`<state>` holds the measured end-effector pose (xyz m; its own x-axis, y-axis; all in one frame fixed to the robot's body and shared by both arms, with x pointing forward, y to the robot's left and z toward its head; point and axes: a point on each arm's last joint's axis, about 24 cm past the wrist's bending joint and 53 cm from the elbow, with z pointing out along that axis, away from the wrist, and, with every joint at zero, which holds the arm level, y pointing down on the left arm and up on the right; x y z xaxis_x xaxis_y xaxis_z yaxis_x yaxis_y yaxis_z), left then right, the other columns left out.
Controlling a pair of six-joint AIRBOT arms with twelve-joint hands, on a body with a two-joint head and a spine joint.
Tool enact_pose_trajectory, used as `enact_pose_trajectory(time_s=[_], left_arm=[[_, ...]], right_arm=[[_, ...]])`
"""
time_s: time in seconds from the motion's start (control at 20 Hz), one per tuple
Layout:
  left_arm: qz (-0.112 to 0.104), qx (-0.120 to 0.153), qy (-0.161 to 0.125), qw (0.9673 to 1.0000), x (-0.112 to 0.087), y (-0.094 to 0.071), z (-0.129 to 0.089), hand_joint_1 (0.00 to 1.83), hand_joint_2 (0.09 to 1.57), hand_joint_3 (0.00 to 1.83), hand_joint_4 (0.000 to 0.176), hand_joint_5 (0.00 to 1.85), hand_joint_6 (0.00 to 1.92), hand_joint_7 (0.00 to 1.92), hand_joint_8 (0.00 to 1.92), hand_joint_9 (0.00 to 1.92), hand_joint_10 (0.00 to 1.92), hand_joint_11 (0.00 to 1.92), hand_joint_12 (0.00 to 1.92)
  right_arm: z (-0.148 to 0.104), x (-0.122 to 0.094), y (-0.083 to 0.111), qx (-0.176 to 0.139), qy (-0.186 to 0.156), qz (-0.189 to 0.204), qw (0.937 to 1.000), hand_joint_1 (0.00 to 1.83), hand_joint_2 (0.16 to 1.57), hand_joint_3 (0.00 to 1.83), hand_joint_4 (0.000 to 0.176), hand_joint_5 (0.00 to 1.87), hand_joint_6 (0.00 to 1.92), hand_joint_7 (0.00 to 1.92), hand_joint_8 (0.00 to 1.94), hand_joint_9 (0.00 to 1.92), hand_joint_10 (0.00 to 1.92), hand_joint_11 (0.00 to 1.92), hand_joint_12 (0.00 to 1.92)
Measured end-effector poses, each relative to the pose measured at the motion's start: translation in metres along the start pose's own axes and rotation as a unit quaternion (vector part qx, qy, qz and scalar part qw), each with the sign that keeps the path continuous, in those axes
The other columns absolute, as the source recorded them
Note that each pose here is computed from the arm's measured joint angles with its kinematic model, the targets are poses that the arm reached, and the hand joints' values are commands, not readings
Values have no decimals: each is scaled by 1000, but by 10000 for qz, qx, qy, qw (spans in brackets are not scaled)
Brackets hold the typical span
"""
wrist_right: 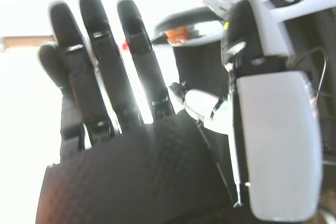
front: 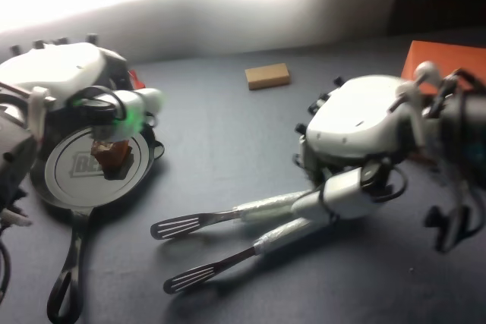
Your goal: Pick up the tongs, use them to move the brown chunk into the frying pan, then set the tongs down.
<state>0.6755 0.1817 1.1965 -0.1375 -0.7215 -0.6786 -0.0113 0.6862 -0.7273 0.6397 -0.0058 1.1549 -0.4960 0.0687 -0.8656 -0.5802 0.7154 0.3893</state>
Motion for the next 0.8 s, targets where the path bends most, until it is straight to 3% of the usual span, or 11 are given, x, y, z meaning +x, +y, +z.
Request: enact_pose_trajectory(time_s=[0.1, 0.25, 0.4, 0.45, 0.55, 0.8], left_arm=[[-47, 142, 225, 9996, 14, -15, -5, 283, 1409, 4, 0, 770, 1912, 913, 1919, 922, 1921, 902, 1921], [59, 305, 293, 9991, 16, -27, -5, 329, 1413, 4, 0, 919, 1886, 1137, 1921, 1212, 1921, 1260, 1921], [59, 284, 326, 9990, 17, -25, -1, 269, 1455, 19, 0, 1004, 1920, 1112, 1921, 1185, 1921, 1262, 1921], [85, 300, 326, 9990, 16, -24, 1, 250, 1467, 22, 0, 1041, 1921, 1123, 1921, 1190, 1921, 1249, 1921], [62, 291, 318, 9991, 14, -23, 2, 376, 1491, 21, 0, 996, 1921, 1094, 1921, 1174, 1921, 1213, 1921], [12, 368, 303, 9989, 12, -30, 4, 625, 1448, 0, 0, 997, 1921, 1099, 1921, 1163, 1921, 1215, 1921]], right_arm=[[-17, -9, 9, -263, -52, -232, 9994, 183, 1345, 6, 0, 897, 1659, 1076, 1751, 1008, 1917, 915, 1921], [-34, -18, 12, -347, -146, -249, 9990, 312, 1393, 10, 0, 977, 1910, 1109, 1824, 1096, 1921, 1093, 1921], [-53, -31, -6, -115, -301, -176, 9993, 451, 1420, 11, 0, 990, 1921, 1126, 1888, 1155, 1921, 1165, 1921], [-58, -32, -12, -33, -319, -183, 9993, 572, 1425, 9, 0, 993, 1921, 1134, 1905, 1175, 1921, 1191, 1921], [-67, -33, -18, 67, -354, -96, 9993, 647, 1444, 13, 0, 997, 1921, 1150, 1892, 1192, 1921, 1205, 1921], [-85, -32, -35, 395, -400, 111, 9984, 621, 1457, 12, 0, 1003, 1921, 1182, 1917, 1214, 1921, 1211, 1921]])
